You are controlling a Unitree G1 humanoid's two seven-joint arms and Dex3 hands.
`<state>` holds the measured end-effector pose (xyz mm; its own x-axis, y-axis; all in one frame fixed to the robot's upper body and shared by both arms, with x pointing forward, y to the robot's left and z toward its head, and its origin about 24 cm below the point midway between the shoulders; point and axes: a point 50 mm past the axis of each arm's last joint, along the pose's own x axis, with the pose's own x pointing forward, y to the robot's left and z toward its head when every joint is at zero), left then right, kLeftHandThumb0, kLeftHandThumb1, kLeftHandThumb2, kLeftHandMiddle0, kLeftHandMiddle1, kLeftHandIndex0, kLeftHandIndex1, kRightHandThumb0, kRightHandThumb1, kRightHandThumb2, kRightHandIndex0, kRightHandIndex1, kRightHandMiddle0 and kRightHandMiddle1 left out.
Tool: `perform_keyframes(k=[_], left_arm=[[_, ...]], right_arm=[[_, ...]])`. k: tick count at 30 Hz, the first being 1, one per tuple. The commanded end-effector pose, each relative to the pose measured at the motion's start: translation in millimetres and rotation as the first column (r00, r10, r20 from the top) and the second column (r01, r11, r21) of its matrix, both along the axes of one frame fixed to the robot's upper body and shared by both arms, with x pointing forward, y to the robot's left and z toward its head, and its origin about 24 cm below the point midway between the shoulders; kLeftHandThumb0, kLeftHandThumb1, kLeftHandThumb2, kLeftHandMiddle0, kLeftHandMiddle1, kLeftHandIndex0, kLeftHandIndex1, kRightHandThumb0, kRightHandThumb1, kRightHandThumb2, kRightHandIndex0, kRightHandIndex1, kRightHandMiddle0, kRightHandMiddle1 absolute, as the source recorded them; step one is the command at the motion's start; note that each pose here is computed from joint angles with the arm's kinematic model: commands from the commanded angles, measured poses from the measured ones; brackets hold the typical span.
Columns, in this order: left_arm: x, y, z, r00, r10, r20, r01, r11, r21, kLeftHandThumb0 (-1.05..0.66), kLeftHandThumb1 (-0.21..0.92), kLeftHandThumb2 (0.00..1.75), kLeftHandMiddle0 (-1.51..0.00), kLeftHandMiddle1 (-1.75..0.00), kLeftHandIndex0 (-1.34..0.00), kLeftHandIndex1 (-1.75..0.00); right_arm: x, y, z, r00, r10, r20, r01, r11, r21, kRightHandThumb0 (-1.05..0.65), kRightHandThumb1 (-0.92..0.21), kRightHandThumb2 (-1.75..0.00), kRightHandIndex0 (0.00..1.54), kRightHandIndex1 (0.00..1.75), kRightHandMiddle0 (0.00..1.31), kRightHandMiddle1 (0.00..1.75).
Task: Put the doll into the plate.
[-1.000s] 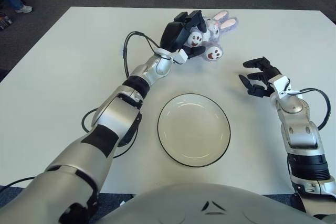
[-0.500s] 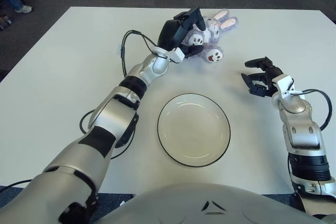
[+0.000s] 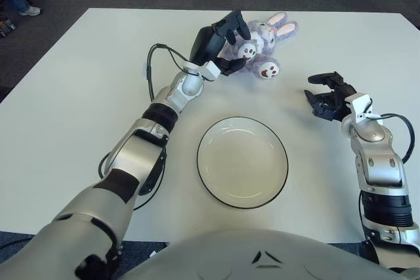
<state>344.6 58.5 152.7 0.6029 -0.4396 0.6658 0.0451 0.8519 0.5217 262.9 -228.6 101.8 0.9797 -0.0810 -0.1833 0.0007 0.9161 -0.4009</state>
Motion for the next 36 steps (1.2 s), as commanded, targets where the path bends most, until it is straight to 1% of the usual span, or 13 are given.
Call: perform_keyframes(k=[1, 6, 12, 16, 17, 19, 20, 21, 23, 26, 30, 32, 36], left_arm=[[-2.0, 4.5, 3.9, 1.0, -0.004, 0.02, 0.004, 1.0, -0.014, -0.01, 0.16, 1.42, -0.77, -1.71, -0.6, -1.51], [-3.9, 6.2, 5.9, 0.999, -0.001, 0.047, 0.002, 1.0, -0.019, -0.01, 0.18, 1.39, -0.76, -1.7, -0.59, -1.52], [-2.1, 5.5, 4.8, 0.998, 0.014, 0.062, -0.014, 1.0, -0.003, -0.01, 0.33, 1.19, -0.68, -1.62, -0.53, -1.5], [0.2, 3.6, 0.4, 0.998, 0.026, 0.058, -0.027, 0.999, 0.028, -0.01, 0.51, 0.93, -0.62, -1.52, -0.42, -1.5], [0.4, 3.5, -0.2, 0.998, 0.027, 0.06, -0.029, 0.999, 0.036, -0.01, 0.62, 0.78, -0.59, -1.5, -0.37, -1.5], [0.7, 3.5, -1.3, 0.997, 0.029, 0.065, -0.032, 0.998, 0.056, 0.0, 0.72, 0.64, -0.55, -1.47, -0.32, -1.51], [1.2, 3.2, -2.6, 0.997, 0.03, 0.066, -0.035, 0.997, 0.073, 0.12, 0.79, 0.5, -0.52, -1.47, -0.22, -1.44], [1.4, 3.3, -3.5, 0.997, 0.031, 0.067, -0.037, 0.996, 0.086, 0.03, 0.72, 0.55, -0.48, -1.4, -0.19, -1.39], [2.3, 3.2, -6.5, 0.997, 0.036, 0.067, -0.043, 0.993, 0.114, -0.22, 0.45, 0.85, -0.37, -1.2, -0.08, -1.26], [3.0, 3.1, -7.8, 0.996, 0.039, 0.075, -0.049, 0.988, 0.145, -0.36, 0.31, 0.99, -0.31, -1.06, -0.02, -1.13], [5.1, 3.0, -10.5, 0.995, 0.054, 0.086, -0.071, 0.977, 0.199, -0.51, 0.31, 0.95, -0.24, -0.82, -0.01, -0.91], [6.0, 3.2, -10.9, 0.993, 0.068, 0.098, -0.087, 0.973, 0.214, -0.6, 0.36, 0.89, -0.21, -0.69, 0.0, -0.79], [7.9, 3.3, -12.1, 0.987, 0.099, 0.124, -0.126, 0.964, 0.233, -0.68, 0.43, 0.82, -0.18, -0.58, 0.0, -0.67]], right_arm=[[1.0, -0.7, 4.8, 1.0, 0.0, 0.013, 0.0, 1.0, 0.003, -0.57, -0.64, -0.8, 0.29, 1.17, 0.0, 1.05], [1.3, -1.3, 5.0, 1.0, 0.001, 0.011, -0.001, 1.0, -0.006, -0.57, -0.65, -0.8, 0.3, 1.14, 0.0, 1.01], [1.5, -1.2, 5.3, 1.0, 0.002, 0.008, -0.002, 1.0, -0.007, -0.56, -0.66, -0.79, 0.3, 1.1, 0.0, 0.96], [1.0, -0.6, 5.5, 1.0, 0.002, 0.009, -0.002, 1.0, 0.003, -0.55, -0.66, -0.8, 0.31, 1.09, 0.0, 0.97], [0.9, -0.5, 5.5, 1.0, 0.001, 0.009, -0.001, 1.0, 0.005, -0.54, -0.66, -0.8, 0.31, 1.09, 0.0, 0.97], [0.7, -0.4, 5.6, 1.0, 0.001, 0.01, -0.001, 1.0, 0.009, -0.54, -0.66, -0.8, 0.32, 1.09, 0.0, 0.98], [0.7, -0.5, 5.6, 1.0, 0.0, 0.01, 0.0, 1.0, 0.01, -0.54, -0.66, -0.8, 0.32, 1.09, 0.0, 0.98], [0.4, -0.3, 5.7, 1.0, -0.001, 0.01, 0.0, 1.0, 0.011, -0.53, -0.66, -0.8, 0.33, 1.09, 0.0, 0.98], [0.3, -0.3, 5.7, 1.0, -0.002, 0.009, 0.002, 1.0, 0.008, -0.53, -0.66, -0.81, 0.33, 1.09, 0.0, 0.98], [0.4, -0.7, 5.5, 1.0, -0.004, 0.008, 0.004, 1.0, 0.002, -0.52, -0.66, -0.81, 0.33, 1.08, 0.0, 0.98], [0.0, -0.6, 5.3, 1.0, -0.007, 0.013, 0.007, 1.0, -0.007, -0.53, -0.65, -0.81, 0.32, 1.06, 0.0, 1.01], [-0.2, -0.5, 5.1, 1.0, -0.006, 0.014, 0.006, 1.0, -0.009, -0.54, -0.66, -0.81, 0.31, 1.05, 0.0, 1.04], [-0.5, -0.6, 4.6, 1.0, -0.003, 0.014, 0.003, 1.0, -0.006, -0.55, -0.66, -0.81, 0.31, 1.04, 0.0, 1.06]])
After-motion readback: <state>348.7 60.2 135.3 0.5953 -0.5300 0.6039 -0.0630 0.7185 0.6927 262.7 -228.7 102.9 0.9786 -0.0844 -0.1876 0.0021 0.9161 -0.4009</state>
